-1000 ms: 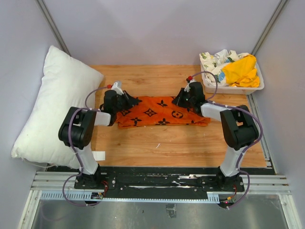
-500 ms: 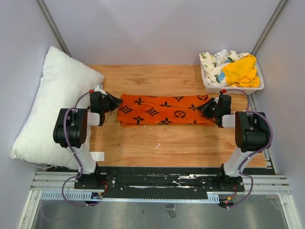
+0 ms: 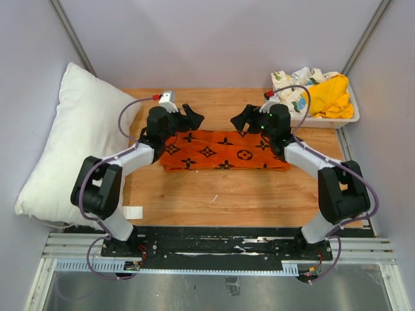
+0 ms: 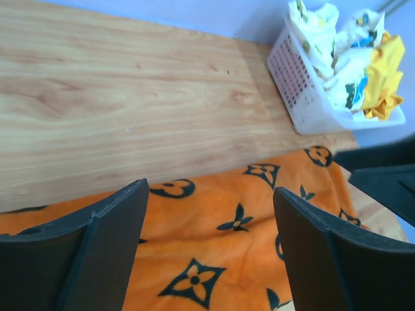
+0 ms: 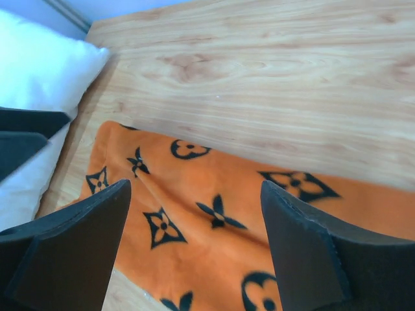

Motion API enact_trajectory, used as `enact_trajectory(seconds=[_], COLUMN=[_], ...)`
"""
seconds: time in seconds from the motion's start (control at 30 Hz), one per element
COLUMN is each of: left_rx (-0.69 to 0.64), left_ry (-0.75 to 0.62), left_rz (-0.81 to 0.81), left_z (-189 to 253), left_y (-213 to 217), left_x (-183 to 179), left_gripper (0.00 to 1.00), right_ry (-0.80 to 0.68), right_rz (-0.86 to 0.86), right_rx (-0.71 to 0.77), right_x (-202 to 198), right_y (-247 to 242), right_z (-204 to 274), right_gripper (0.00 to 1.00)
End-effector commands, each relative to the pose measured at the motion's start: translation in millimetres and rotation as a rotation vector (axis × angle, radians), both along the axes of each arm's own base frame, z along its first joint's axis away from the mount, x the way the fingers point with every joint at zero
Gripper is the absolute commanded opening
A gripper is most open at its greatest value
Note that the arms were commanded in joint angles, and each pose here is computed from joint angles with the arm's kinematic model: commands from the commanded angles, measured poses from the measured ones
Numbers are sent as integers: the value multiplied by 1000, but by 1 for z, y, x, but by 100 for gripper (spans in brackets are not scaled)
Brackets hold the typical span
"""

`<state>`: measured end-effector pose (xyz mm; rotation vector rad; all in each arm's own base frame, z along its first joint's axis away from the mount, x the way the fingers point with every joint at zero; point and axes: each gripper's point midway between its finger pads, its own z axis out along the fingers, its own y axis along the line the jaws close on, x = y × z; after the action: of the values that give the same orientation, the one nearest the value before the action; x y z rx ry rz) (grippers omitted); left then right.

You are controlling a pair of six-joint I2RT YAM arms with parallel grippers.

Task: Remove the pillowcase from the pillow
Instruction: Fold the pillowcase at the center of the board.

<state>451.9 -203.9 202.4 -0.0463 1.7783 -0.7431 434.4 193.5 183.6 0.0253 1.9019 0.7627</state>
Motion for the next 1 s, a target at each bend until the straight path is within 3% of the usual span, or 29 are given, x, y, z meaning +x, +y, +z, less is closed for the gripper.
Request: enact_trajectory(seconds=[0.0, 0.17, 0.27, 0.4, 0.63, 0.8, 0.97], left_rx=[15, -59, -20, -41, 68, 156, 382], left_ry=[100, 167, 216, 257, 315, 249, 52], left_rz=[-86, -119, -6, 127, 316, 327, 352], left_z=[-59, -98, -123, -137, -150, -124, -72], left_y=[-30, -54, -33, 20, 95, 98, 52], left_x=[6, 13, 31, 46, 56, 59, 48], left_gripper=[84, 84, 85, 85, 86, 86, 88], right_ry=[61, 107, 149, 170, 201, 144, 1], right_rz=[107, 150, 116, 5, -232, -183, -151], right_rx=[-72, -58, -75, -52, -37, -54, -303], right_x=[11, 21, 29, 40, 32, 23, 20], right_y=[37, 64, 51, -3, -99, -84, -41], right_z=[-42, -83, -109, -127, -135, -110, -66], right_gripper=[83, 87, 87, 87, 88, 88, 90])
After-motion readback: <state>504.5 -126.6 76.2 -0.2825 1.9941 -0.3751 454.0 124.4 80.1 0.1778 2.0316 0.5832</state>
